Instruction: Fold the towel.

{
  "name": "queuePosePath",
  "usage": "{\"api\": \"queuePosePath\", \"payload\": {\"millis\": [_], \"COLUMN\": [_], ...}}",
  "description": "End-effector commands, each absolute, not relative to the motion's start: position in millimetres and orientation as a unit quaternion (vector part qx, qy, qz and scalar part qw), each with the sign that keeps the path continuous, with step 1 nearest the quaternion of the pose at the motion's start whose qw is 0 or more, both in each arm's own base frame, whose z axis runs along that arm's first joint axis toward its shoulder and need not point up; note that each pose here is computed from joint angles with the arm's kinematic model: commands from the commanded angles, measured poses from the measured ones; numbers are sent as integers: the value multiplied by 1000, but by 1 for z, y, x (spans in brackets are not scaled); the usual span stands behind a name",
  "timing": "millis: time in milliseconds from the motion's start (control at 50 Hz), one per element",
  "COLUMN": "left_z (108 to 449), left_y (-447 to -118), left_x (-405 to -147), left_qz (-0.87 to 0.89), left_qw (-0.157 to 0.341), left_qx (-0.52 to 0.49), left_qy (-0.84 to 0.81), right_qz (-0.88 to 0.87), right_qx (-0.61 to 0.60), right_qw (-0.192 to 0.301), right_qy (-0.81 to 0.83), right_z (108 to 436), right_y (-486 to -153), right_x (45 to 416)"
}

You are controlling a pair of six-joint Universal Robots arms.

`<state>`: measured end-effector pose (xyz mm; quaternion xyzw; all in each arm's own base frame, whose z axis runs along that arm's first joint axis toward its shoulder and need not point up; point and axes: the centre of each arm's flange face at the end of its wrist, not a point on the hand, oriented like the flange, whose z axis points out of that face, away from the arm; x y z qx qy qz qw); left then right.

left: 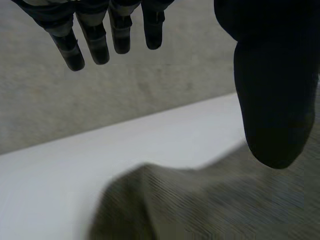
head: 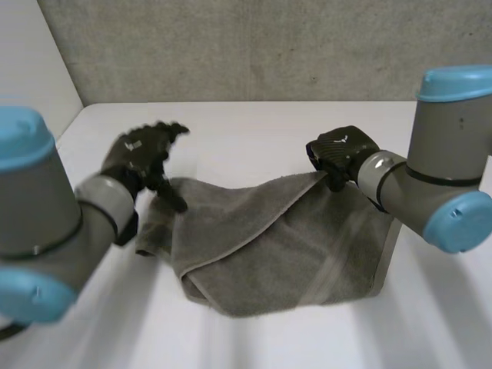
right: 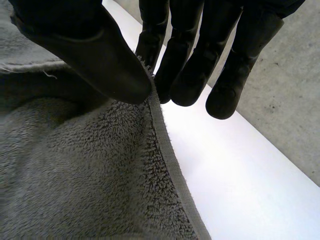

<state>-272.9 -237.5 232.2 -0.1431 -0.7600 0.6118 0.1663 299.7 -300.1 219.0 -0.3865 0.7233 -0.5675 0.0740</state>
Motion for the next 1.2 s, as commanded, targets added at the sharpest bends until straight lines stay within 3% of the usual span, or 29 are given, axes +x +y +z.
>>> {"api": "queuePosePath", "payload": {"millis": [20,80,220,360,480,580,620,660,680,720,740,760,780,800,840,900,940,1020,1060,1080,1100,1120,1140,1160,1180,1200], "left_z": [207,189,162,128,141,172,193,238,238,283,284,317,352,352,407,426,444,429,412,394,370,370,344,317,317,290], "left_y": [-203,-187,-183,-204,-234,-272,-286,-313,-313,-333,-333,-339,-341,-341,-343,-343,-337,-341,-344,-348,-354,-354,-355,-354,-354,-350], "left_x": [-279,-286,-292,-300,-301,-306,-314,-332,-332,-347,-347,-351,-350,-350,-338,-329,-323,-319,-318,-312,-303,-303,-298,-294,-294,-292], "left_qz": [581,563,536,524,581,662,699,761,761,809,809,838,864,864,902,914,923,913,903,891,875,875,857,836,836,815], "left_qw": [156,138,122,83,59,66,69,83,83,99,99,106,110,110,113,113,126,117,112,100,81,81,71,65,65,63], "left_qx": [-164,-177,-190,-207,-179,-146,-143,-150,-150,-154,-154,-142,-120,-120,-71,-48,-29,-36,-43,-52,-63,-63,-76,-92,-92,-109], "left_qy": [-782,-796,-813,-822,-792,-732,-697,-626,-625,-558,-558,-516,-476,-476,-411,-387,-363,-389,-413,-441,-473,-474,-505,-536,-537,-566], "right_qz": [-571,-574,-563,-559,-576,-617,-634,-684,-684,-776,-824,-824,-867,-867,-928,-948,-946,-926,-884,-884,-858,-829,-829,-796,-795,-760], "right_qx": [-389,-385,-385,-384,-382,-386,-388,-377,-377,-340,-316,-315,-287,-287,-227,-190,-187,-207,-255,-256,-281,-303,-303,-325,-325,-348], "right_qw": [73,69,68,54,46,27,23,10,10,-11,-22,-22,-30,-30,-44,-46,-42,-32,-20,-20,-13,-4,-4,5,5,14], "right_qy": [719,720,728,733,721,685,669,625,624,530,470,470,406,406,292,252,262,312,390,391,430,470,470,511,512,549], "right_z": [220,217,207,202,209,227,234,256,256,305,338,338,372,372,437,467,468,452,418,418,398,377,377,353,352,327], "right_y": [-284,-281,-274,-279,-290,-306,-314,-333,-333,-358,-365,-365,-367,-367,-356,-343,-342,-344,-346,-346,-345,-344,-344,-341,-341,-338], "right_x": [293,285,277,268,269,276,281,290,290,300,302,302,303,303,297,289,288,288,291,291,293,293,293,294,294,294]}}
